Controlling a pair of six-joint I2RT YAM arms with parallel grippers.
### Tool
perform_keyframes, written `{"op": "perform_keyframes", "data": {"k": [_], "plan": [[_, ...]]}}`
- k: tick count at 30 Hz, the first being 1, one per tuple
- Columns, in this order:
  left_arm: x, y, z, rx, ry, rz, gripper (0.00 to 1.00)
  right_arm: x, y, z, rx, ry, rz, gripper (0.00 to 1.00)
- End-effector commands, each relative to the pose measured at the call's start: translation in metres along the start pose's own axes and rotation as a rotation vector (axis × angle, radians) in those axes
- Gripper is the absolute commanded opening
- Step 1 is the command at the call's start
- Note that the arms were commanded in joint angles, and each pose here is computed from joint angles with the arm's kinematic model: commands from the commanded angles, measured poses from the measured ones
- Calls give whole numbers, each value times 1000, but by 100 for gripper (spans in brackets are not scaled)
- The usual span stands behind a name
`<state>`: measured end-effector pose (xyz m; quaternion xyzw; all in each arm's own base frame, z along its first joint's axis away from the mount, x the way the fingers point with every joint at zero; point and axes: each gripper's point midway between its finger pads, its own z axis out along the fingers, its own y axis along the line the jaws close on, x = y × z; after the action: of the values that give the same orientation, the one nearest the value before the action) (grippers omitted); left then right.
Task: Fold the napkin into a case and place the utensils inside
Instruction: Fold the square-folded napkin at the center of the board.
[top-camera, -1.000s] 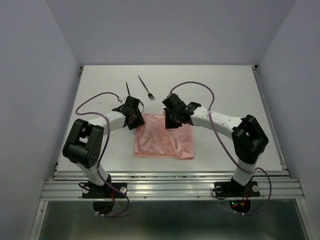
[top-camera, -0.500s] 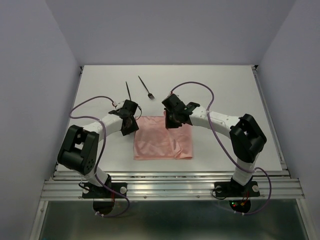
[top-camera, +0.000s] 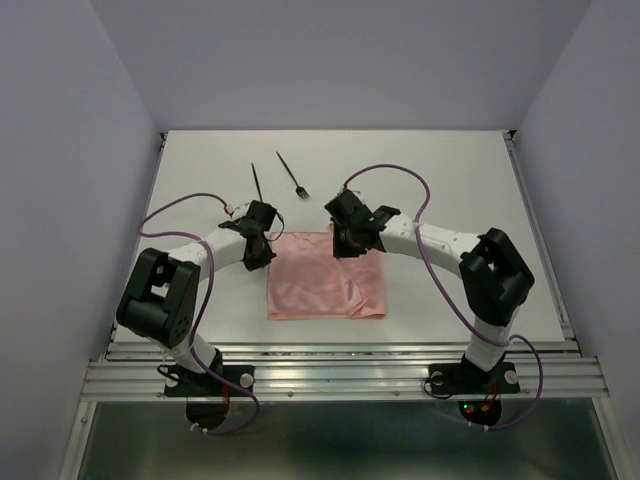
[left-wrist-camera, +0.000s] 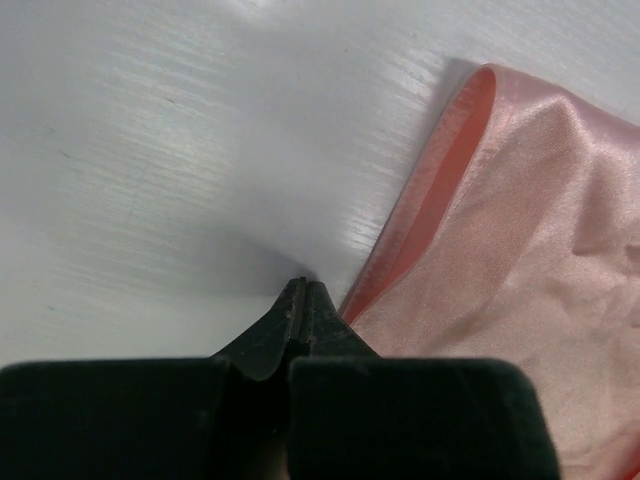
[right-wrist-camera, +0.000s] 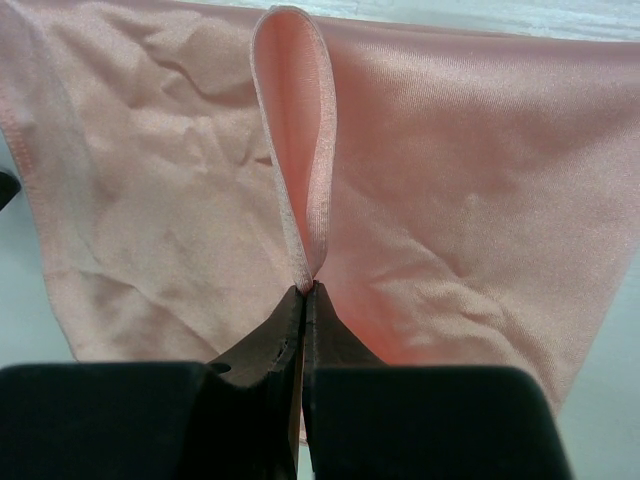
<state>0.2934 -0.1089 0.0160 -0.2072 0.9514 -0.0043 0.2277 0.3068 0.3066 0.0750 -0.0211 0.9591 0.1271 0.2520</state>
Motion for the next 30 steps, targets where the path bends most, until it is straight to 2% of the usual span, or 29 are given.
{"op": "perform_keyframes", "data": {"k": [1,9,16,20,30], "plan": [[30,3,16,-23,94,46,0,-15,-9,-16,15,-67,27,1],[52,-59,15,108,139,90,0,-21,-29,-22,47,-86,62,1],[59,-107,19,208,167,98,0,-18,-16,-18,4,-39,61,1],[58,-110,16,219,169,103,0,-20,-4,-15,-46,-26,63,1],[50,-73,8,146,120,95,0,-29,19,-13,-109,-18,42,1]]}}
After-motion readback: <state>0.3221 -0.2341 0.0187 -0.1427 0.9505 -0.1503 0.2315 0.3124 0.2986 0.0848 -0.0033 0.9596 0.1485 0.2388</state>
